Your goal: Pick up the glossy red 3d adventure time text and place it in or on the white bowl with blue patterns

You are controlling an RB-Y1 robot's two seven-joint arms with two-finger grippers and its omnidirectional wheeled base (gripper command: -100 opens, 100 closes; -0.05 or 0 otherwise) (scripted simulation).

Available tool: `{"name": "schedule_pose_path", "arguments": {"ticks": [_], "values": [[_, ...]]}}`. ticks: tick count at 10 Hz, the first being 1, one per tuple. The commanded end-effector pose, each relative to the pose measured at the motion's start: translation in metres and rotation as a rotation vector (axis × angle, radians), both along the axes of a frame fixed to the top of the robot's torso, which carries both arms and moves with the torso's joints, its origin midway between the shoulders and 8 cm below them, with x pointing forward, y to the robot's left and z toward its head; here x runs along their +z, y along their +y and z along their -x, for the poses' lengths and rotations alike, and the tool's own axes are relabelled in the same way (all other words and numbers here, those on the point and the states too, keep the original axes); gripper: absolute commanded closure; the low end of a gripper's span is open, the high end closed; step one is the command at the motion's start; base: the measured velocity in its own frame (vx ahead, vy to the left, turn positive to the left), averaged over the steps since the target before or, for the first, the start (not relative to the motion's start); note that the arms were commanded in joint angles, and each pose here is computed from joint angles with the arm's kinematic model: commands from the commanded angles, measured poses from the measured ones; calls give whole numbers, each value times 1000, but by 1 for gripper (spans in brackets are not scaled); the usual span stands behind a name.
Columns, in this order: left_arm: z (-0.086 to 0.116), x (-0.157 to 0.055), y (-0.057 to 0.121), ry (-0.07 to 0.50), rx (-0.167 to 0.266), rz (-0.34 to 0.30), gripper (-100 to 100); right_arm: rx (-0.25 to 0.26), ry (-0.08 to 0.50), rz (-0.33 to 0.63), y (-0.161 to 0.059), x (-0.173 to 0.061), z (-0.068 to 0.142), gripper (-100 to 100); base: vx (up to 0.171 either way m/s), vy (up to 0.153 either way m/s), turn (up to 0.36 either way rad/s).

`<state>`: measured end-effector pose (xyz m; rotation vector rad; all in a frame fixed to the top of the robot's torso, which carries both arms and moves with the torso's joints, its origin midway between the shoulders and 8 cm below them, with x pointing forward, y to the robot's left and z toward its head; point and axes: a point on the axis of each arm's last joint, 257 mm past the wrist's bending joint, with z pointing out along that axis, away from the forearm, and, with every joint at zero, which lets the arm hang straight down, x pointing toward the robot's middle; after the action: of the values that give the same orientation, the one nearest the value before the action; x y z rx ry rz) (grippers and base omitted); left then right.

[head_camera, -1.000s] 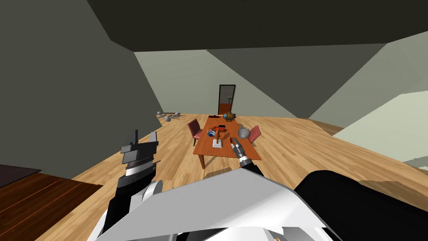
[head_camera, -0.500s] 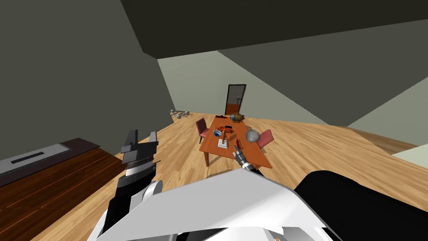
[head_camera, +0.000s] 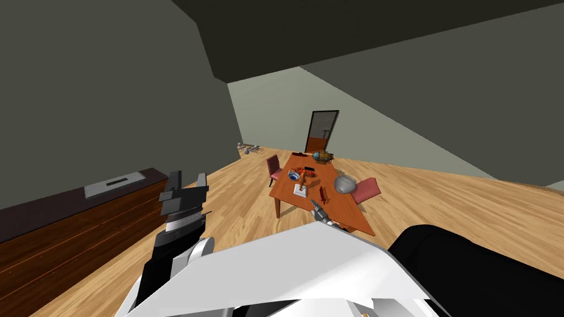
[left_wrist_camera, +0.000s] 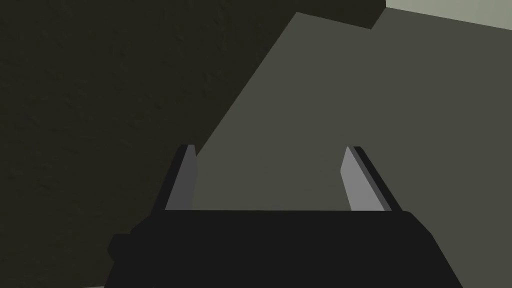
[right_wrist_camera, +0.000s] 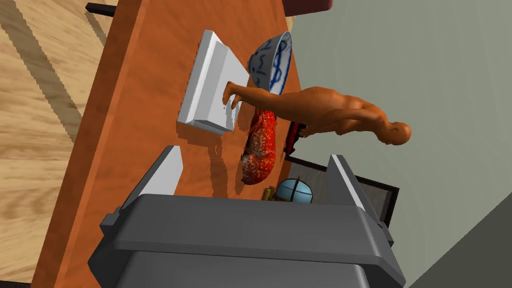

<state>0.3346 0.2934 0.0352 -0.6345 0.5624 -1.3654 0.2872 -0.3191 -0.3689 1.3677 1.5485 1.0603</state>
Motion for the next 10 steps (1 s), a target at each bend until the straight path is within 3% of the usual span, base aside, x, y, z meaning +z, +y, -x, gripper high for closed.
{"name": "schedule_pose_path", "arguments": {"ticks": [1,2,3,5,7,9,10], "values": [[0,0,0,0,0,0,0,9,109,21,-13,-32,26,-100,-3,5,416],[0,0,0,0,0,0,0,19,179,42,-23,-51,45,-100,1,-3,416],[0,0,0,0,0,0,0,16,182,39,-24,-51,45,-100,3,-10,132],[0,0,0,0,0,0,0,29,321,75,-47,-84,83,-100,9,-8,302],[0,0,0,0,0,0,0,28,321,74,-47,-84,83,-100,6,-13,91],[0,0,0,0,0,0,0,36,455,111,-73,-109,123,-100,8,-6,340],[0,0,0,0,0,0,0,37,456,114,-74,-109,123,-100,10,-24,138]]}}
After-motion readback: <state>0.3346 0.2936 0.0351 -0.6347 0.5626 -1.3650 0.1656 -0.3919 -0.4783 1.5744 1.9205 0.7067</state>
